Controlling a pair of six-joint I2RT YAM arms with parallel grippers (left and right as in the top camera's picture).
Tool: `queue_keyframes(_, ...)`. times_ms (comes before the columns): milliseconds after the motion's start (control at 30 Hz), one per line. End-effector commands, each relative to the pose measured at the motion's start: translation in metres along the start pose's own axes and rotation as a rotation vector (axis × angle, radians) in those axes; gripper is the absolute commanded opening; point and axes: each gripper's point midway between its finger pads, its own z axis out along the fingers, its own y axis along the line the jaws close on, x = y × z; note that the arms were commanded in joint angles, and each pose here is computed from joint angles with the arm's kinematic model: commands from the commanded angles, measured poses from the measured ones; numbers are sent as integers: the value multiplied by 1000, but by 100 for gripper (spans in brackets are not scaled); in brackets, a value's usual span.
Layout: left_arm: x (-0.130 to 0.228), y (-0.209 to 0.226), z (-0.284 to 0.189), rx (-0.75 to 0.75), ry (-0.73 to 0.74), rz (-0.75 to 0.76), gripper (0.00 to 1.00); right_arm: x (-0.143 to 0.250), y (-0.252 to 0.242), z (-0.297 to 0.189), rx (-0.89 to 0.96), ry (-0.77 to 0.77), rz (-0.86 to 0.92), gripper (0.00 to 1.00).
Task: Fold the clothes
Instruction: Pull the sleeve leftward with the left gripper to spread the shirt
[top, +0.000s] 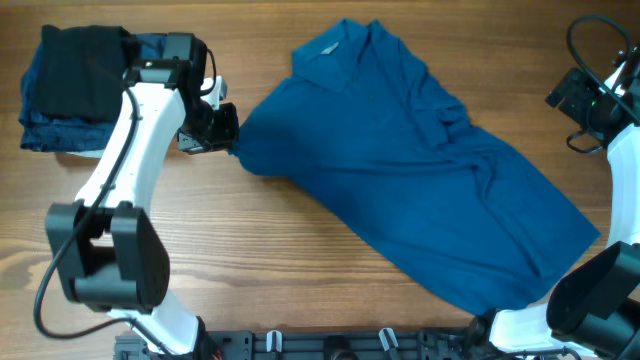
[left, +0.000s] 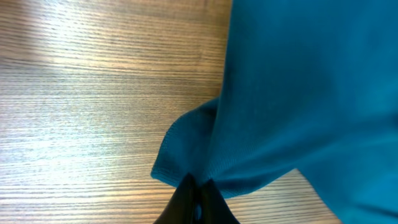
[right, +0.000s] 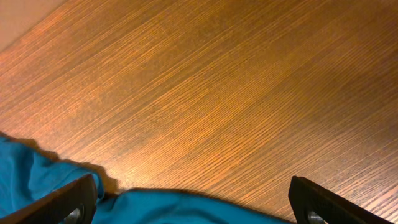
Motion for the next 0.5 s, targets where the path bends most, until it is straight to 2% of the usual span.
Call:
queue_keyframes(0,-3,-2,-25,-3,-82,-14,8,-1,-4,2,22,-2,1,100)
queue_keyframes(133,1,2,-12,-7,-64,-20,9,-14,0,2,4,-57,35,100)
queue_keyframes(333,-22,-15,2,79,-167,-5,4,-16,6,2,-36,-60,78,100)
queue_keyframes(400,-31,-41,-2,182,-206,39,4,5,30,-1,-173,49,167,100)
queue_keyframes(467,-47,-72,-7,248,-292,119,4,31,49,-8,-290,171,133,100)
